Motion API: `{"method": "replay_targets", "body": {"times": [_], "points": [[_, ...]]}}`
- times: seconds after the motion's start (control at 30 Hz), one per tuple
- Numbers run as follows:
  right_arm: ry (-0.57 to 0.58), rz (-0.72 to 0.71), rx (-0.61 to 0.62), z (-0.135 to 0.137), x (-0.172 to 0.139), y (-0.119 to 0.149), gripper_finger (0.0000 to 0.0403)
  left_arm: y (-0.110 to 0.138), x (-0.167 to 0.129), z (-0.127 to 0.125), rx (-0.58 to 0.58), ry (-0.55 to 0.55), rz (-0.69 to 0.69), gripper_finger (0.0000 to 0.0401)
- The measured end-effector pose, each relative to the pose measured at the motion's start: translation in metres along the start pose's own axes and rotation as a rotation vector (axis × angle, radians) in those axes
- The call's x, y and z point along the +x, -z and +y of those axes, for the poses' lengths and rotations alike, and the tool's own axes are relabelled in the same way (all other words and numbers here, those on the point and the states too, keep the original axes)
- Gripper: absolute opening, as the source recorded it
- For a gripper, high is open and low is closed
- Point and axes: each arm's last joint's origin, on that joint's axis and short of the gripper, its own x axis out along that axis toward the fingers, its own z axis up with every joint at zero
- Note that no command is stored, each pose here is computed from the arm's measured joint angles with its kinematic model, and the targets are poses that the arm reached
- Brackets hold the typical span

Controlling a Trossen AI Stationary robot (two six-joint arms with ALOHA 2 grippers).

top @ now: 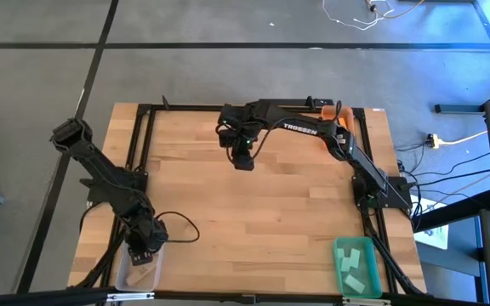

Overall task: Sort & place blocks by color
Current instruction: Return to Home Position

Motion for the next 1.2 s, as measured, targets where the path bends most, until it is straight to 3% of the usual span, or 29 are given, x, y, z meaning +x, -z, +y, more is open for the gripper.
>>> {"method": "replay_targets", "body": {"times": [0.13,0.37,0.57,0.73,0.83,1.0,1.2], "points": [[0.033,-0.072,-0.008,0.004,-0.038,0.001,0.0124,0.000,-0.005,0.000,-0.010,0.022,0.031,0.0109],[0.078,-0.157,-0.004,0.017,-0.110,0.015,0.0124,-0.007,-0.027,0.008,-0.025,0.057,-0.156,0.0108],[0.078,-0.141,0.015,0.035,-0.149,0.035,0.0124,-0.011,-0.060,0.030,-0.014,0.030,-0.388,0.0106],[0.072,-0.117,0.026,0.049,-0.171,0.049,0.0120,-0.012,-0.091,0.051,0.017,0.022,-0.618,0.0081],[0.098,-0.107,0.027,0.055,-0.182,0.056,0.0095,-0.011,-0.108,0.063,0.032,0.016,-0.768,0.0057],[0.200,-0.100,0.051,0.063,-0.200,0.066,0.0015,-0.004,-0.134,0.080,0.081,-0.040,-0.999,0.0014],[0.277,-0.155,0.065,0.077,-0.227,0.079,0.0004,0.016,-0.175,0.085,0.134,-0.223,-1.306,0.0003]]}}
